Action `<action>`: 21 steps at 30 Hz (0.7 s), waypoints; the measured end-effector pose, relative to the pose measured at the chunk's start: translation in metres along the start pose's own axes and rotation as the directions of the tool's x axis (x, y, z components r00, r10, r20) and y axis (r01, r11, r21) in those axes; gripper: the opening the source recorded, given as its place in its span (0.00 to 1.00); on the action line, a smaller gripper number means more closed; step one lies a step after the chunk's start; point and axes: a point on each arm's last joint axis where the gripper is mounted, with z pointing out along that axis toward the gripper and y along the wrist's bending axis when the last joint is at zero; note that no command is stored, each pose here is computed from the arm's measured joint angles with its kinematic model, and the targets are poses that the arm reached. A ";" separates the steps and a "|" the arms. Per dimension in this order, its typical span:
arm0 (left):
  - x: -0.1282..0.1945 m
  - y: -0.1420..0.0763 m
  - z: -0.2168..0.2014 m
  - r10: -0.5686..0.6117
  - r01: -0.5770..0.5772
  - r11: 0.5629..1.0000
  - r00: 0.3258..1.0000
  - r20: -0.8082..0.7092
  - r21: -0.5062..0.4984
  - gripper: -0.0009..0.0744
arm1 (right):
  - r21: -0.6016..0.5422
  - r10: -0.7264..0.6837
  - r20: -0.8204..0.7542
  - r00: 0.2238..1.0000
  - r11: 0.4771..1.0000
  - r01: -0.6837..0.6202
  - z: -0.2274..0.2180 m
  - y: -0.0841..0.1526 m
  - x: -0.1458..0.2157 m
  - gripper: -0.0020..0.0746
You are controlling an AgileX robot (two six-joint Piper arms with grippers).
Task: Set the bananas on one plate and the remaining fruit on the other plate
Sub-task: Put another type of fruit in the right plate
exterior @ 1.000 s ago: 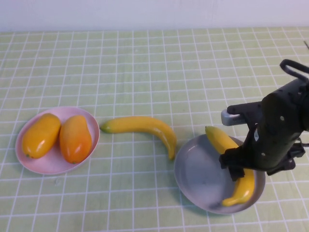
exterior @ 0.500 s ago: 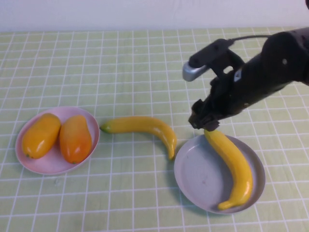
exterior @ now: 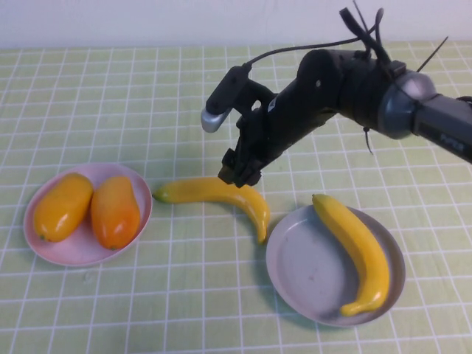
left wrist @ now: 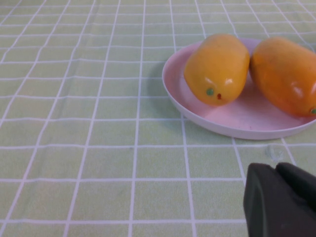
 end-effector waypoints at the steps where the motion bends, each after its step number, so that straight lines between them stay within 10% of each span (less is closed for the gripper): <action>1: 0.000 0.000 0.000 0.000 0.000 1.000 1.000 0.000 0.000 0.01 | -0.007 -0.002 -0.008 1.000 1.000 0.002 0.005 -0.001 0.000 0.68; 21: 0.000 0.000 0.000 0.000 0.000 1.000 1.000 0.000 0.000 0.01 | -0.100 -0.040 -0.129 0.991 0.995 0.027 0.061 0.000 0.020 0.55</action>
